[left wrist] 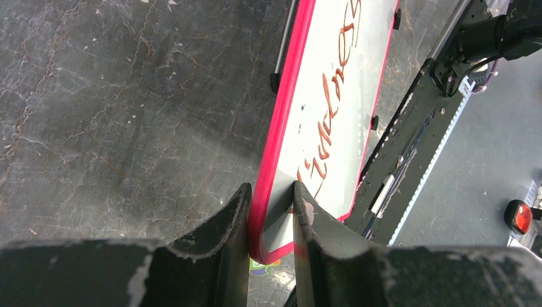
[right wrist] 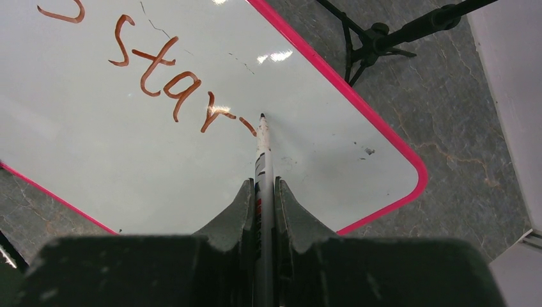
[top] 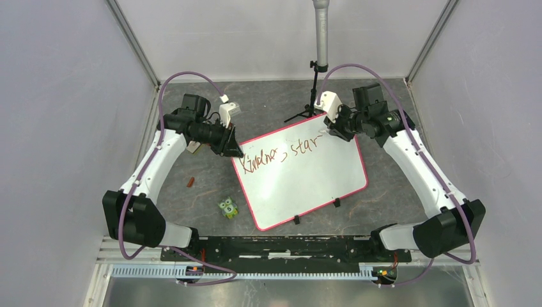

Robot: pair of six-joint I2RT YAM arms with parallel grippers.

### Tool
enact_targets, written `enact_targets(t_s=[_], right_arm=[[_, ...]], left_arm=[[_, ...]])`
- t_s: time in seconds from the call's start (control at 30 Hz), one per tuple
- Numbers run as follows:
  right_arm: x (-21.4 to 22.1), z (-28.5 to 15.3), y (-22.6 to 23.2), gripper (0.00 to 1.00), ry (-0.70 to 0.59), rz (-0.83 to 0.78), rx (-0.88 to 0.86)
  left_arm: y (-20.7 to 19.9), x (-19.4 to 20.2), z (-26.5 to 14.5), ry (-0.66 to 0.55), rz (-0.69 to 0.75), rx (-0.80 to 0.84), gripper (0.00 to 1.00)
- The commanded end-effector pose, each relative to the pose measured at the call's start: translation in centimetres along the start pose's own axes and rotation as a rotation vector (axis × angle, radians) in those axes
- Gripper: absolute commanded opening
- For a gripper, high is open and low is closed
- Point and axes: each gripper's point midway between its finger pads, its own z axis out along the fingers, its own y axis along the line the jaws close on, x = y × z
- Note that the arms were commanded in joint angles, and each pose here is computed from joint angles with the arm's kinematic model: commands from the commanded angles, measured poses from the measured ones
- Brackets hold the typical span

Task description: Write a sentence on the whiteboard

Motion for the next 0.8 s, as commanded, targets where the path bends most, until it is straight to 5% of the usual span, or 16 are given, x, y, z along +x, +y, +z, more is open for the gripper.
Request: enact_targets(t_s=[0.0, 0.77], right_arm=[[-1.0, 0.1, -0.8, 0.0, -0.033, -0.006, 0.02], [3.7, 0.1, 2.7, 0.0, 0.046, 0.018, -0.018]], left_arm=[[1.2, 0.6, 0.0, 0.021, 0.064, -0.06, 0.02], [1.2, 0.7, 0.2, 0.026, 0.065, -0.056, 0.02]])
